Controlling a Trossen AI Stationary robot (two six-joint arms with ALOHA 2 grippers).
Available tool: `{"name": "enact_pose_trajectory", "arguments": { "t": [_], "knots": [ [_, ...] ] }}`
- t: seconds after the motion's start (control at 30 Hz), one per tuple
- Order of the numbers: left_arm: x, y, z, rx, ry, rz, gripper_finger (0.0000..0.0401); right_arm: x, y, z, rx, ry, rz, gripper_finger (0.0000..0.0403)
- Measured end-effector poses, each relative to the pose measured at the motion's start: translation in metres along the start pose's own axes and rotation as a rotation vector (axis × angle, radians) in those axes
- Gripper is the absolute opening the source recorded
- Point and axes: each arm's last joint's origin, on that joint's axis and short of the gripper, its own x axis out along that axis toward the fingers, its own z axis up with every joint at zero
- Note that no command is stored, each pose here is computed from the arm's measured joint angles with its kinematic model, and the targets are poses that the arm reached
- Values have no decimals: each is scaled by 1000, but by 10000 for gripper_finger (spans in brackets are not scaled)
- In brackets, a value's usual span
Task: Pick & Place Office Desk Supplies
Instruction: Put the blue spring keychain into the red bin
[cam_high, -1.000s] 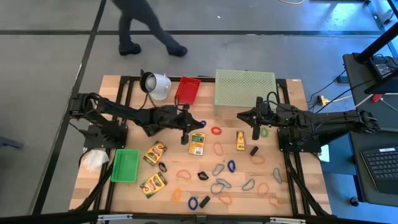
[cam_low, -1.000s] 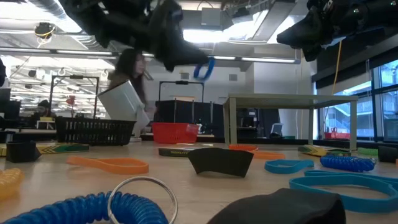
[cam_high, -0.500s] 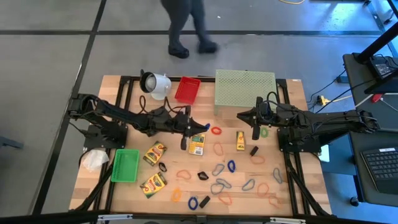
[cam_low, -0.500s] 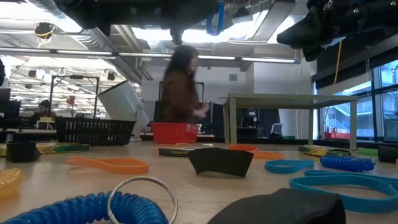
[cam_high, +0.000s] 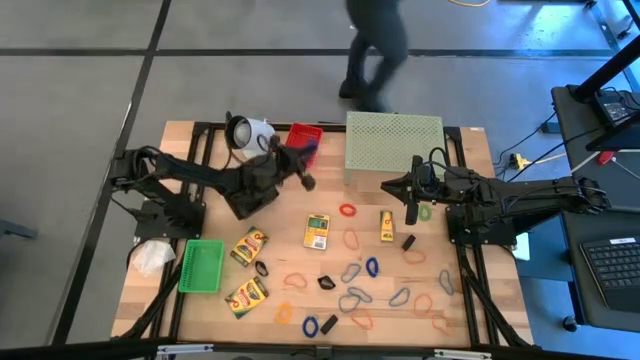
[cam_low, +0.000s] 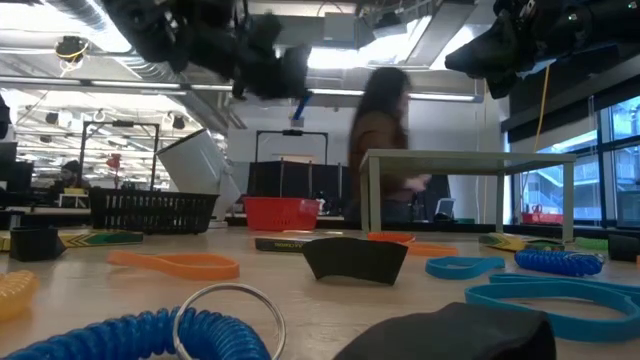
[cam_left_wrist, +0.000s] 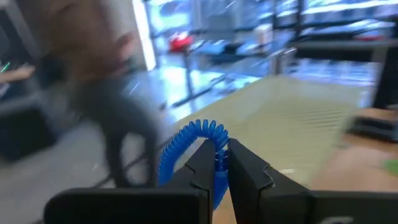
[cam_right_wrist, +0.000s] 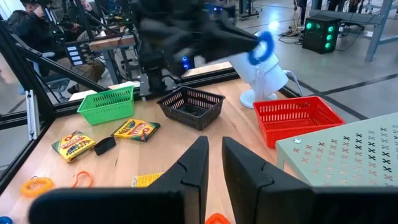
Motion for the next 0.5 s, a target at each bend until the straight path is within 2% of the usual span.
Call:
{"name": "enact_pose_trajectory", "arguments": {
  "t": [0.23,0.5],
  "knots": [
    [24,48,-14,-138,121,118,24,0,-2,0,0,-10,-58,49],
    [31,65,-19,-168,174,80,24,0,-2,0,-36,-14,-86,49]
  ]
}}
